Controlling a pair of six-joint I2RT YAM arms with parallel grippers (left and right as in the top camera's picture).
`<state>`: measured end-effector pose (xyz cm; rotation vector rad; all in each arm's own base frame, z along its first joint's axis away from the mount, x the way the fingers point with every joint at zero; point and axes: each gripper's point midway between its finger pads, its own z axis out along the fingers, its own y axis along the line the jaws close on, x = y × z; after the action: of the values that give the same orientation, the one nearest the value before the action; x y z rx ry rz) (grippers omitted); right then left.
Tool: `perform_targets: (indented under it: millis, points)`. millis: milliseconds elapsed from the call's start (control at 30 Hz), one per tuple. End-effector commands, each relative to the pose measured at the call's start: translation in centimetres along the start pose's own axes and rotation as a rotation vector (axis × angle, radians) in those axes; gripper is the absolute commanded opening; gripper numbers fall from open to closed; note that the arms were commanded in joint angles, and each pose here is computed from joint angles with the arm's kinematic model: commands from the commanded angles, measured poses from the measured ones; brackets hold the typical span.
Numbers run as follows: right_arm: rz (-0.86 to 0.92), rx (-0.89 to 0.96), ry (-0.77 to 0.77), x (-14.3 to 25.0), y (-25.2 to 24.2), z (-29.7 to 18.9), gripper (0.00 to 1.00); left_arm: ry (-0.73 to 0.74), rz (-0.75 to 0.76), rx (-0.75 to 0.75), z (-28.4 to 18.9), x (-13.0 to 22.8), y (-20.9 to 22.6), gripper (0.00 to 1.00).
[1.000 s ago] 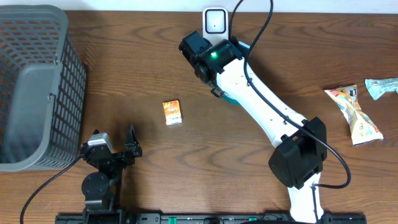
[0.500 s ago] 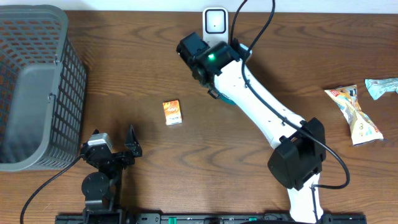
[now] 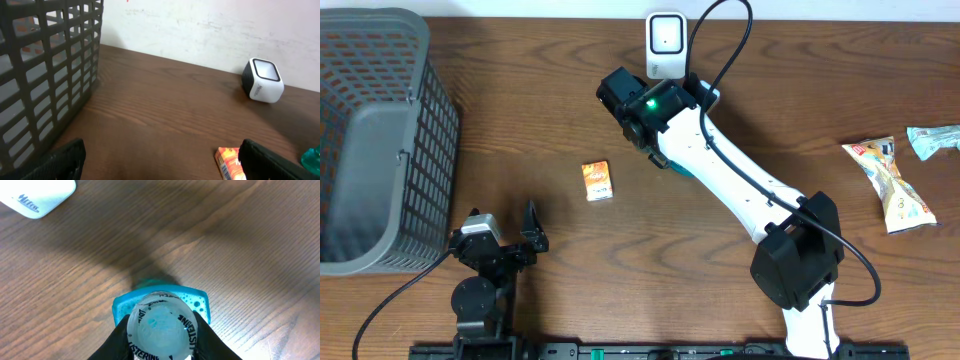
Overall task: Scan the item barcode
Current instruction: 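Lift the mouthwash bottle and hold it up toward the scanner, then tilt the bottle and present its label to the scanner face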
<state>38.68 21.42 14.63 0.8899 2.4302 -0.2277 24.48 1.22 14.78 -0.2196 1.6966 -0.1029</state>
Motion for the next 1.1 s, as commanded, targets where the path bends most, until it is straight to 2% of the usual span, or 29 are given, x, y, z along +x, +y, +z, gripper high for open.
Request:
perform_targets:
  millis: [0, 67, 167, 467, 533, 633, 667, 767, 867, 1000, 1067]
  points:
    - [0.009, -0.016, -0.038, -1.2, -0.3, -1.1, 0.29, 0.045, -0.008, -0.018, 0.2, 1.7, 0.5, 0.98]
    - [-0.013, -0.016, -0.039, -1.2, -0.3, -1.1, 0.4, 0.045, -0.008, -0.018, 0.2, 1.7, 0.5, 0.98]
    - [-0.068, -0.016, -0.04, -1.3, -0.3, -1.1, 0.5, 0.045, -0.008, -0.018, 0.2, 1.7, 0.5, 0.98]
    - [-0.211, -0.044, -0.055, -2.6, 0.3, -1.9, 0.62, 0.045, -0.008, -0.018, 0.2, 1.7, 0.5, 0.98]
    - [-0.239, -0.067, -0.065, -3.3, 0.8, -2.7, 0.68, 0.045, -0.008, -0.018, 0.2, 1.7, 0.5, 0.98]
    - [-0.241, -0.134, -0.084, -4.9, 1.6, -4.9, 0.93, 0.045, -0.008, -0.018, 0.2, 1.7, 0.5, 0.98]
    - [-0.242, -0.179, -0.08, -5.5, 2.0, -6.3, 0.97, 0.045, -0.008, -0.018, 0.2, 1.7, 0.5, 0.98]
    - [-0.289, -0.29, -0.079, -6.6, 2.7, -9.5, 0.99, 0.045, -0.008, -0.018, 0.2, 1.7, 0.5, 0.98]
    - [-0.472, -0.387, -0.093, -6.9, 3.0, -12.1, 0.99, 0.045, -0.008, -0.018, 0.2, 1.7, 0.5, 0.98]
    - [-0.764, -0.413, -0.055, -5.3, 2.1, -12.6, 0.99, 0.045, -0.008, -0.018, 0.2, 1.7, 0.5, 0.98]
    - [-0.848, -0.381, -0.028, -4.5, 1.3, -11.8, 0.99, 0.045, -0.008, -0.018, 0.2, 1.7, 0.5, 0.98]
